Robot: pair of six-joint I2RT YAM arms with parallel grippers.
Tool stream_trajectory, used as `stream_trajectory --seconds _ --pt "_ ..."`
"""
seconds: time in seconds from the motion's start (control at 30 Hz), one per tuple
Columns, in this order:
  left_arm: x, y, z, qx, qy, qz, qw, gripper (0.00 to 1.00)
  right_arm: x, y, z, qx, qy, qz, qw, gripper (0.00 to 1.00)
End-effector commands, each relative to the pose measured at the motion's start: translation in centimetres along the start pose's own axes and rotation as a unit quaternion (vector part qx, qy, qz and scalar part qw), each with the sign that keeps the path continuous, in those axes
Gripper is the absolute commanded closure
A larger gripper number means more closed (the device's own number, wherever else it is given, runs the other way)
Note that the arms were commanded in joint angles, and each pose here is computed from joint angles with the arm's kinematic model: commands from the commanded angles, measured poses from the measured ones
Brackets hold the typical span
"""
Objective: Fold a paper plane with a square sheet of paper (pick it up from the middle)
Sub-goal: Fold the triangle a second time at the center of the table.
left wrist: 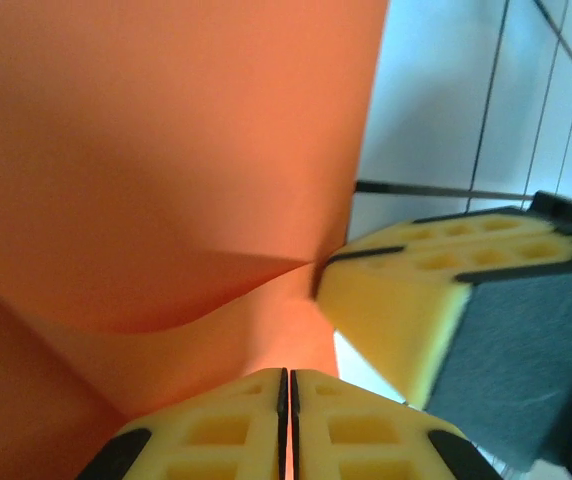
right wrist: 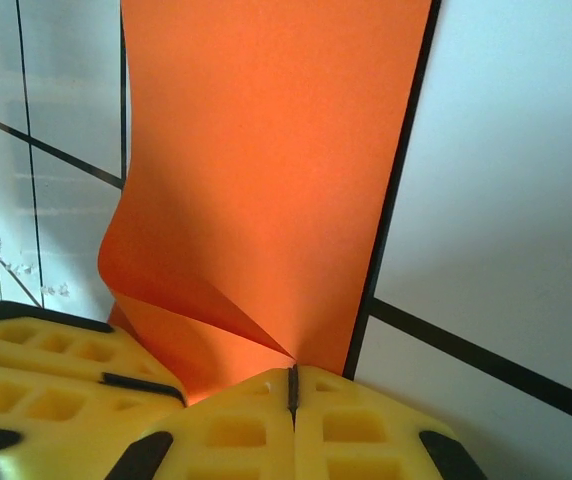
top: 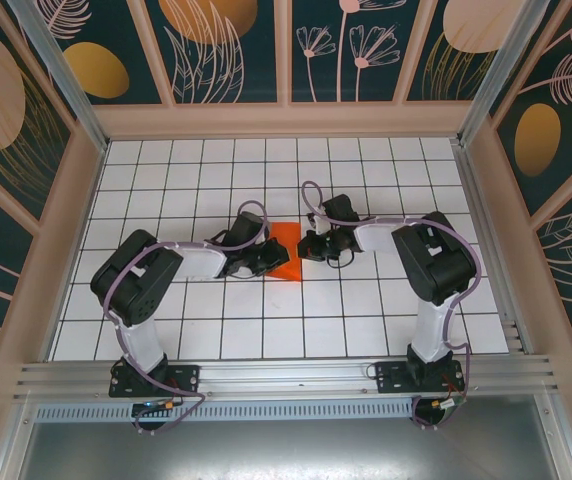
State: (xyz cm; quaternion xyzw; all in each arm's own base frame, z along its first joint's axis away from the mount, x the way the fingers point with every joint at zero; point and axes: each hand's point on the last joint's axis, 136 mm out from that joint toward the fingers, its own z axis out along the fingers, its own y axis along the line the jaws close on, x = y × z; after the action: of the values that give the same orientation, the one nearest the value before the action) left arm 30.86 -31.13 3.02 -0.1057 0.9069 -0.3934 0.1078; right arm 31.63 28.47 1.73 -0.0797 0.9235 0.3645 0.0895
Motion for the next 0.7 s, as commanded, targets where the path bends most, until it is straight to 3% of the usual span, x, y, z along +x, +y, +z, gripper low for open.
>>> stream_trajectory --seconds 0.0,0.4,0.67 --pt "-1.1 -0.1 -0.3 -0.022 -0.017 0.02 0.999 0.87 1.3 -3.6 0.8 0.071 0.02 0.011 0.997 0.97" --pt "-0.4 3.4 1.1 -0.077 -0.002 -0.005 0.997 0.88 1.9 -4.3 1.1 0.093 0.029 -0.001 0.995 0.98" --pt "-1.1 6.0 0.4 -0.126 -0.018 -0.017 0.992 0.88 3.1 -6.7 1.0 0.149 0.045 -0.027 0.987 1.0"
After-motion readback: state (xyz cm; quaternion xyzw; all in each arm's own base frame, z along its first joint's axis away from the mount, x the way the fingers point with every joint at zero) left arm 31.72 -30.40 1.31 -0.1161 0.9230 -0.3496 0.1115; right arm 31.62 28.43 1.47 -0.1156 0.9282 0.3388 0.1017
